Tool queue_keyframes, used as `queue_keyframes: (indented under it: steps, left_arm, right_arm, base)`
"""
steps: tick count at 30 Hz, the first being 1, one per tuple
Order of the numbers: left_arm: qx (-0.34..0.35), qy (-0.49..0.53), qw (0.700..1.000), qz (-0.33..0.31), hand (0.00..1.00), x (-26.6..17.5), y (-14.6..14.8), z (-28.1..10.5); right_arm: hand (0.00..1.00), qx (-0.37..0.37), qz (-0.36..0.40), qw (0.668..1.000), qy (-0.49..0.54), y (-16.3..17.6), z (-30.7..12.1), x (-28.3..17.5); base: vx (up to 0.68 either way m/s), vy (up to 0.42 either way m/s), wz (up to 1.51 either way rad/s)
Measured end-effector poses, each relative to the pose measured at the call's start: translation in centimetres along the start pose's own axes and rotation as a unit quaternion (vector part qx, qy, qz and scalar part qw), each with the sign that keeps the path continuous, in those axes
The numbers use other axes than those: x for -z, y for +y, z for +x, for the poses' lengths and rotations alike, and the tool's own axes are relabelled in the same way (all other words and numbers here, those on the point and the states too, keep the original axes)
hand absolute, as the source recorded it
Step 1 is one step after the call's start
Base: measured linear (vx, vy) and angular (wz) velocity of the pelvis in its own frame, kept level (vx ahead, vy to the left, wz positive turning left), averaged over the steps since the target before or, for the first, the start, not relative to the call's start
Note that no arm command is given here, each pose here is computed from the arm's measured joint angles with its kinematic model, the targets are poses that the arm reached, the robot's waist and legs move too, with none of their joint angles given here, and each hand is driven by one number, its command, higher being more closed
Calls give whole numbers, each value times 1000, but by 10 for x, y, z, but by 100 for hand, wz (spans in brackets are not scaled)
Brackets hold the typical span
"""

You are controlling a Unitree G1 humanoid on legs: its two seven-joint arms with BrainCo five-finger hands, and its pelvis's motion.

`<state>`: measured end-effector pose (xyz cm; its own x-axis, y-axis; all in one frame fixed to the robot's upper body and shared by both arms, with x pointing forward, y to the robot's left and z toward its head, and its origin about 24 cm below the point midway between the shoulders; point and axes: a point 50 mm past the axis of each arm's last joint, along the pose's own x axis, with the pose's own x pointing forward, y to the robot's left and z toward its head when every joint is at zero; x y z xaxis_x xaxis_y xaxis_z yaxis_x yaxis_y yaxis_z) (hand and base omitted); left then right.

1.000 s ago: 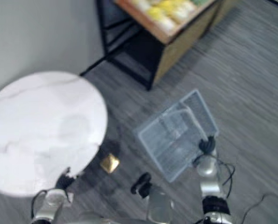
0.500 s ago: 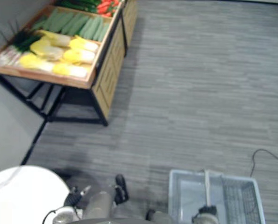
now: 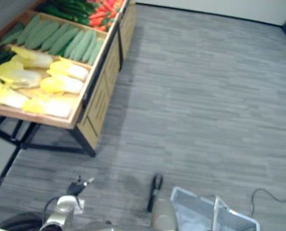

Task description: Pick vegetable in the basket

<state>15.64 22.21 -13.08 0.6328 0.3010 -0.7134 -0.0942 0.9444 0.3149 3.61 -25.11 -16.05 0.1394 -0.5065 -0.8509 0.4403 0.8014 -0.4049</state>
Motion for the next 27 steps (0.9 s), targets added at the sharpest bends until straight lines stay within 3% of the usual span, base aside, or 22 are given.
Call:
queue_keyframes:
  steps: [6,13,19,27]
  left_arm:
    - [4,59,997,-48,0,42,-16,-19]
    - [-5,31,998,-49,0,29,-8,-15]
    - [-24,49,997,-49,0,35,3,-14]
    - [-54,57,993,-83,0,38,10,-14]
  right_arm:
    - [100,9,-15,1000,-10,-12,5,-13]
    - [100,-5,-45,998,-51,-4,5,-33]
    - [100,-16,-71,996,-47,6,3,-30]
    - [100,-13,-64,996,-64,4,4,-35]
  base:
    - [590,-433,-13]
    - [513,-173,26]
    - [544,-24,163]
    - [453,-422,230]
